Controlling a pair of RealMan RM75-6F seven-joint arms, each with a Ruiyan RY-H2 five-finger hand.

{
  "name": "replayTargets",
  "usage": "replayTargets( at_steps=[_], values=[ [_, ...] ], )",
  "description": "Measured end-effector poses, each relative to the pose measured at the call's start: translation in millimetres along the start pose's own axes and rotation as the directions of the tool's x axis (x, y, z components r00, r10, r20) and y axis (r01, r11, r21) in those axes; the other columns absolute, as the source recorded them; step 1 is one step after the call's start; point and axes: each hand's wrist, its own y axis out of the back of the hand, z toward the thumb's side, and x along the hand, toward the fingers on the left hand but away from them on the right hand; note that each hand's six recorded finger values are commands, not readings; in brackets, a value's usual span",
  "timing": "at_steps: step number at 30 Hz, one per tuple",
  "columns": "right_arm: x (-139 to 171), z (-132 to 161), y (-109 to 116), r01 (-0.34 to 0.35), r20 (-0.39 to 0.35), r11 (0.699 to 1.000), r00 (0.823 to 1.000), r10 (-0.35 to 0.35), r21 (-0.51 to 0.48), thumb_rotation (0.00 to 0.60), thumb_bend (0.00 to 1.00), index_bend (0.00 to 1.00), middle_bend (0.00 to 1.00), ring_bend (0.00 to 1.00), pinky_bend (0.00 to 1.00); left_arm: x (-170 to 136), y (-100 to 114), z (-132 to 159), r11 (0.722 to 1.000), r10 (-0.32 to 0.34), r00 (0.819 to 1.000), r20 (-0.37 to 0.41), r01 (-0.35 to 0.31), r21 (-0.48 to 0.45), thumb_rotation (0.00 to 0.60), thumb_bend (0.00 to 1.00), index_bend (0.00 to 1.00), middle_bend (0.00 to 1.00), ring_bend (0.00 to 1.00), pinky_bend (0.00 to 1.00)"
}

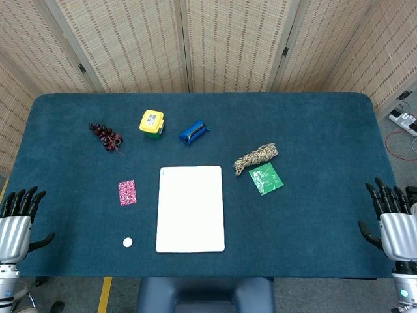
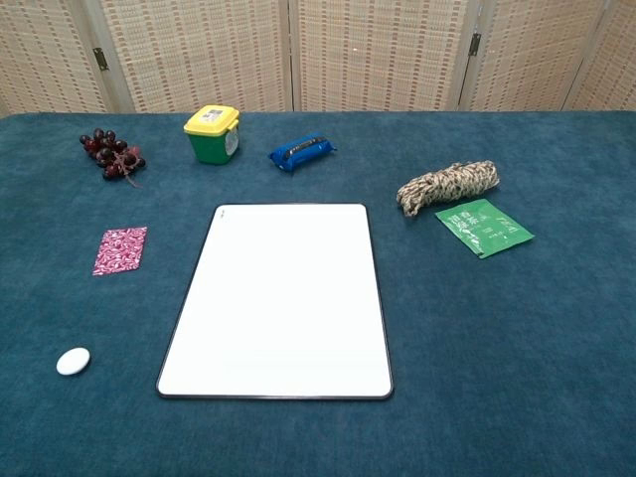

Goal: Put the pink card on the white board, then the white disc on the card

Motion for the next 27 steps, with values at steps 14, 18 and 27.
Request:
replayTargets(
  at_steps=[14,18,27],
  values=[
    [2,-2,4,0.010,0.003,1.000,1.000,-0.010,0.002,0.600,0.37,0.00,0.02,0.09,0.04,6,0,8,1.000,0.006,1.000,0.018,-0.006,-0.013,0.600,0.19,0.15,0.09,0.07,0.00],
    [3,-4,7,0.019,0.008,1.000,1.000,-0.019,0.002,0.600,0.37,0.00,0.02,0.09,0.04,15,2,15,1.000,0.015,0.999,0.044,-0.015,-0.021,0.600,0.19,0.16,0.09,0.07,0.00],
    [4,-5,12,0.037,0.003,0.999,0.999,-0.037,0.003,0.600,0.37,0.00,0.02,0.09,0.04,43,3,42,0.999,-0.012,0.993,0.120,0.017,-0.044,0.600,0.21,0.17,0.09,0.07,0.00]
  ],
)
